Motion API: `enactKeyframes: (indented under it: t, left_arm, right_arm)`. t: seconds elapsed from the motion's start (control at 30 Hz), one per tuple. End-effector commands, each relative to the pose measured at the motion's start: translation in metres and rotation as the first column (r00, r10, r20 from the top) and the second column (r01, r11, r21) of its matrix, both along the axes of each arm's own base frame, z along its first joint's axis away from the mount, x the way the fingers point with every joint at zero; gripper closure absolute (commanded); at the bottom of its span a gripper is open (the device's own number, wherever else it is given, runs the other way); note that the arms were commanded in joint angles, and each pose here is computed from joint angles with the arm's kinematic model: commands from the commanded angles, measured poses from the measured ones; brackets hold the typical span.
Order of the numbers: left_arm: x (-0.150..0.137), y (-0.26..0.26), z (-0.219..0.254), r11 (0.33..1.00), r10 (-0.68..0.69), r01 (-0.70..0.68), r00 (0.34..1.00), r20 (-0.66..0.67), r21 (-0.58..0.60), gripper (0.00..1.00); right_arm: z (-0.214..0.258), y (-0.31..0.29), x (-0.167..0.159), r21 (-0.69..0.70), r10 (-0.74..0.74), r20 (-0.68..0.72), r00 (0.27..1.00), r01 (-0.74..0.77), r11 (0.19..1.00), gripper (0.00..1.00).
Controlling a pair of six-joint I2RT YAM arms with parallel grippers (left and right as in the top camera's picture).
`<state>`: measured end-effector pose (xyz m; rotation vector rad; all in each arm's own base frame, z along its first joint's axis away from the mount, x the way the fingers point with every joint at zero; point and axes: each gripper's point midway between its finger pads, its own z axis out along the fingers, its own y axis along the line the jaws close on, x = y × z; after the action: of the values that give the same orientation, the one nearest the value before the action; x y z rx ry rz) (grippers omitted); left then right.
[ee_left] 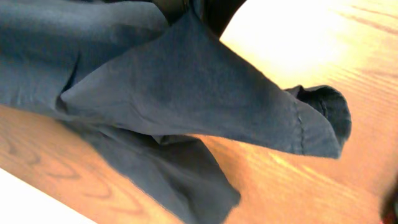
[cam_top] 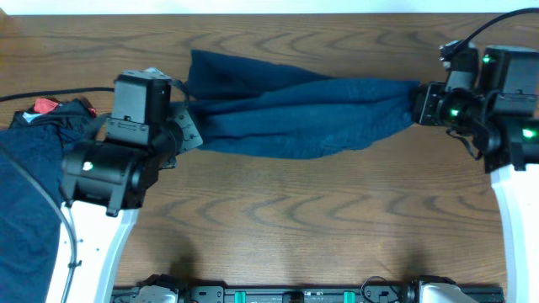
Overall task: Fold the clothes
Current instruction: 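Lift the shorts with both grippers and stretch them across the table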
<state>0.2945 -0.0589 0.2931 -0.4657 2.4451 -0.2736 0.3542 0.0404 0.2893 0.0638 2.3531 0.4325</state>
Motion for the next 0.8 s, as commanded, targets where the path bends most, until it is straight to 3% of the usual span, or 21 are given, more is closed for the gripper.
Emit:
enactKeyframes:
  t: [0.0,0.2,0.5,0.63,0.77]
  left_arm:
    - [0.001,0.021,0.037,0.993,0.030,-0.041,0.994,0.102,0.111,0.94]
    - [-0.010,0.033,0.092,0.981,0.028,-0.069,0.975,0.221,0.182,0.94]
    - [-0.042,0.047,0.164,0.978,0.028,-0.108,0.915,0.402,0.178,0.94]
    - [-0.058,0.052,0.176,0.979,0.032,-0.113,0.905,0.424,0.168,0.94]
    - [-0.056,0.051,0.165,0.977,0.026,-0.104,0.926,0.377,0.187,0.94]
  right_arm:
    - [0.041,-0.015,-0.001,-0.077,-0.046,0.111,0.993,0.055,0.995,0.99]
    - [0.093,-0.013,-0.013,-0.074,-0.043,0.192,0.980,0.058,0.996,0.99]
    - [0.155,-0.012,-0.040,-0.078,-0.037,0.293,0.955,0.063,0.995,0.99]
    - [0.167,-0.012,-0.056,-0.059,-0.057,0.286,0.956,0.077,0.995,0.99]
    - [0.153,-0.021,-0.058,-0.037,-0.141,0.211,0.967,0.152,0.988,0.99]
